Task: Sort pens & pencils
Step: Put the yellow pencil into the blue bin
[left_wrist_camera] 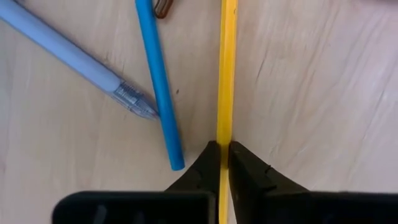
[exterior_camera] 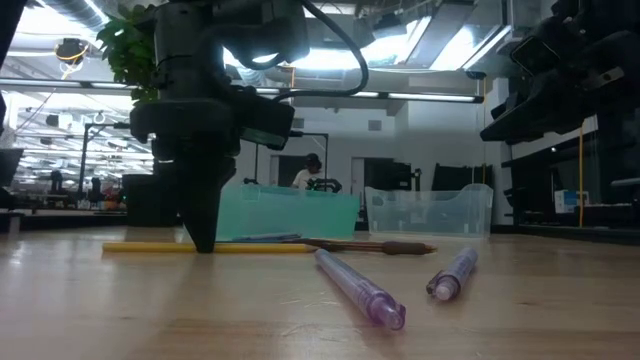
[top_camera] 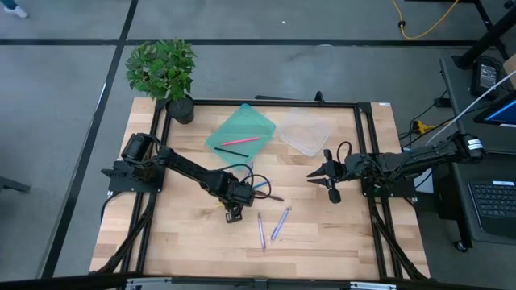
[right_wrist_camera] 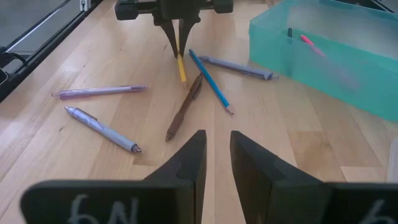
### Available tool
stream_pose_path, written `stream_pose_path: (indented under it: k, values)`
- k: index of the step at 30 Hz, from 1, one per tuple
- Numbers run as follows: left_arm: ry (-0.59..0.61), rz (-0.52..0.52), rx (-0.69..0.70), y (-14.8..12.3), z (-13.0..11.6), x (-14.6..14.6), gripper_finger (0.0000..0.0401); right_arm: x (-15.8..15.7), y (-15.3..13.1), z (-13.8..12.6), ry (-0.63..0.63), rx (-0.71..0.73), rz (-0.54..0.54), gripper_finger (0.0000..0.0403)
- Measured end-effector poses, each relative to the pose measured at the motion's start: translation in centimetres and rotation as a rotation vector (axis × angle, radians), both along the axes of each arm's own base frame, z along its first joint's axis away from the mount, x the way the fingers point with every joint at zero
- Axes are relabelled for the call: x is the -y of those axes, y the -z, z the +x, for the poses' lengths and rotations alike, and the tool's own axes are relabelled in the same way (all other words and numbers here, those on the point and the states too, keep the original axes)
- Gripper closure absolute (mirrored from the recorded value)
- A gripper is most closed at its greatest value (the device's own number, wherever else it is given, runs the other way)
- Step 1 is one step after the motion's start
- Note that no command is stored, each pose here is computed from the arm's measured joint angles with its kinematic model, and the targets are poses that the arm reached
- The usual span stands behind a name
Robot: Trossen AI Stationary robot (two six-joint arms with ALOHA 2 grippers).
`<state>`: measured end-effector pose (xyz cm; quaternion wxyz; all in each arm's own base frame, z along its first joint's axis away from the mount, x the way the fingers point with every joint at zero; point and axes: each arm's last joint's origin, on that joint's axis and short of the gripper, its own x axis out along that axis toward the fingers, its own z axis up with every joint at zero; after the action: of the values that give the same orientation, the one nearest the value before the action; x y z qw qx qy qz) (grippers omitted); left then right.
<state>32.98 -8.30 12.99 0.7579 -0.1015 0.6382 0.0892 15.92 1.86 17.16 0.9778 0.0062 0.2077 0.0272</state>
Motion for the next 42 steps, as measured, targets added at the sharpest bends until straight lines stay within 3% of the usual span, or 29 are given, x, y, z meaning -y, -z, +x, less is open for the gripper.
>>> stream_pose_path:
  k: [11,25,35,42]
  values:
    - [0.055,0.01,0.051,-1.4,-0.2,-0.1,0.039,0.0,0.0,0.0,0.0,-0.003,0.0,0.0328]
    - [0.075,0.073,0.156,-5.0,-1.1,-0.2,0.039,0.0,0.2,-0.1,0.009,-0.023,0.017,0.0328]
    - [0.083,0.208,0.279,-9.0,-3.4,0.8,0.039,0.0,0.5,-0.2,0.021,-0.054,0.037,0.0328]
    - [0.031,0.267,0.362,-8.4,-5.8,0.4,0.039,0.0,0.5,-0.2,0.023,-0.055,0.042,0.0328]
